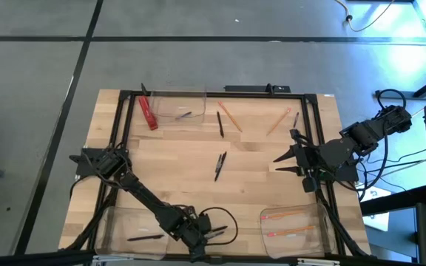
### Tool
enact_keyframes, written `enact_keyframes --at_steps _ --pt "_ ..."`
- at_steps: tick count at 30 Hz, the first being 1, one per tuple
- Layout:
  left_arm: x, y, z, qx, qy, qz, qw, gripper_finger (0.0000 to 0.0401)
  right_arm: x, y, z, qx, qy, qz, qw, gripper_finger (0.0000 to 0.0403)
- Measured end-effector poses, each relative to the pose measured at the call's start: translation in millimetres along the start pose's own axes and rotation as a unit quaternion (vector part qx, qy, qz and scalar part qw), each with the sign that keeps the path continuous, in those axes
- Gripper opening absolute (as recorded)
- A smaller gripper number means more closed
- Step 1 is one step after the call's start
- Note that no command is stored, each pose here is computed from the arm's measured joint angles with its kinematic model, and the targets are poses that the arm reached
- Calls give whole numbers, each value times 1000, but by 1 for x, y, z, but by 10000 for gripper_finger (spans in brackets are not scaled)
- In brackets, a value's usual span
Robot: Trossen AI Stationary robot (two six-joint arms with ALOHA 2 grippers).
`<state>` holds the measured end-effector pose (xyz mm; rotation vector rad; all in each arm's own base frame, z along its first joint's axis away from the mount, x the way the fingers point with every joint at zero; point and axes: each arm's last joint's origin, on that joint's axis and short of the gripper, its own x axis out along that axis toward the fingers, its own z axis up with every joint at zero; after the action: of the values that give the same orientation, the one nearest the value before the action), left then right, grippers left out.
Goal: Sort crayons/erasers/pens/pencils in bins
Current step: Put the black pen into the bottom left transparent bin
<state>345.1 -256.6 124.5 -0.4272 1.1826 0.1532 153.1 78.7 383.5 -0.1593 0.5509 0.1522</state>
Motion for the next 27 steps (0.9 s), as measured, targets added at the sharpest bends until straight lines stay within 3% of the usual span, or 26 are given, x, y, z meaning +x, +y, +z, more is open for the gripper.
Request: enact_keyframes --at_steps 10,16,27 --pt "-15 2 12 -15 7 -26 1000 3 0 0 0 0 0 0 1000 115" --pt "-26 10 20 -20 8 -12 1000 1 0 0 0 0 -1 0 1000 115" --pt "-26 16 27 -32 43 -21 998 1 0 0 0 0 -1 0 1000 115"
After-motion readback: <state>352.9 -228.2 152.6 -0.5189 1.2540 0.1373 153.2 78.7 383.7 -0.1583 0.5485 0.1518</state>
